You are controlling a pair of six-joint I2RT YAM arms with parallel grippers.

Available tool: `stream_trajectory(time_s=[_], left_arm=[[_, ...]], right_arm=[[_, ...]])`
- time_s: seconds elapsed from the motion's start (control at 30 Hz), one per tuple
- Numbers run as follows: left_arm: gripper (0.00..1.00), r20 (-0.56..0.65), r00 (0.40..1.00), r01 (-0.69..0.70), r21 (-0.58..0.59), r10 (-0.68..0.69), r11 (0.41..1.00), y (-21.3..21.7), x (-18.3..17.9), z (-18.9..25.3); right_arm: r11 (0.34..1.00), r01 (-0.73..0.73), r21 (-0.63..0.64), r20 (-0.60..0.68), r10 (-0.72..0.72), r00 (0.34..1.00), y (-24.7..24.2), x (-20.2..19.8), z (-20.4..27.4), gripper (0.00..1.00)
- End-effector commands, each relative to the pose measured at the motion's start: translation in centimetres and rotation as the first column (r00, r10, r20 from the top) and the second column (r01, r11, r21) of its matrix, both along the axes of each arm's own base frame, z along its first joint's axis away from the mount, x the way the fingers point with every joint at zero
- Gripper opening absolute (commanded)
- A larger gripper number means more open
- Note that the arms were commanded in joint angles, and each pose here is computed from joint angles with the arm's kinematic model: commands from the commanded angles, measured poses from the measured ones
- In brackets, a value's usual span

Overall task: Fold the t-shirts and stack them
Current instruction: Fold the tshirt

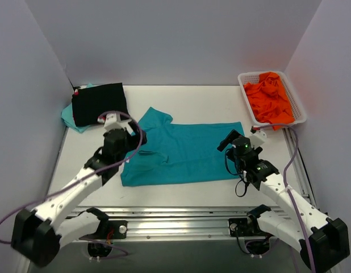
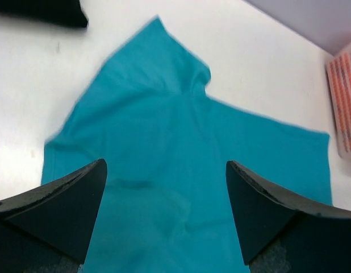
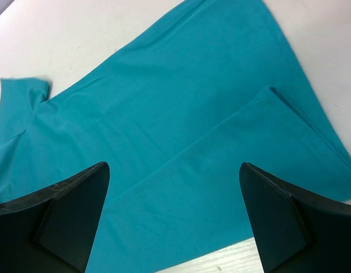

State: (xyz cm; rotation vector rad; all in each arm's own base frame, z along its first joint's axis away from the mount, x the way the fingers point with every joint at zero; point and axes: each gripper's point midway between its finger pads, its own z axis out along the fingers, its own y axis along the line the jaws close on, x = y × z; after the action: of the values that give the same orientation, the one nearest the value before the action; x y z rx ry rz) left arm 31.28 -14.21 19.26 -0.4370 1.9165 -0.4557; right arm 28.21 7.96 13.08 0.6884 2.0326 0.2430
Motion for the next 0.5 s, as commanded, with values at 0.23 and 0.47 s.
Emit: stream_trajectory(time_s=[0.23, 0.47], left_arm=[[0.94, 0.089, 0.919, 0.365, 0.173, -0.384, 0.915, -1.2, 22.3, 1.3], [0.95, -0.074, 0.813, 0.582, 0.083, -0.577, 0.809, -3.7, 29.1, -6.9]], right_arm=[[0.973, -0.231, -0.013, 0.198, 0.229, 0.953, 2.9, 0.2, 3.3, 0.93], [0.969, -0.246, -0.020, 0.192, 0.245, 0.950, 3.3, 0.6, 3.0, 0.93]])
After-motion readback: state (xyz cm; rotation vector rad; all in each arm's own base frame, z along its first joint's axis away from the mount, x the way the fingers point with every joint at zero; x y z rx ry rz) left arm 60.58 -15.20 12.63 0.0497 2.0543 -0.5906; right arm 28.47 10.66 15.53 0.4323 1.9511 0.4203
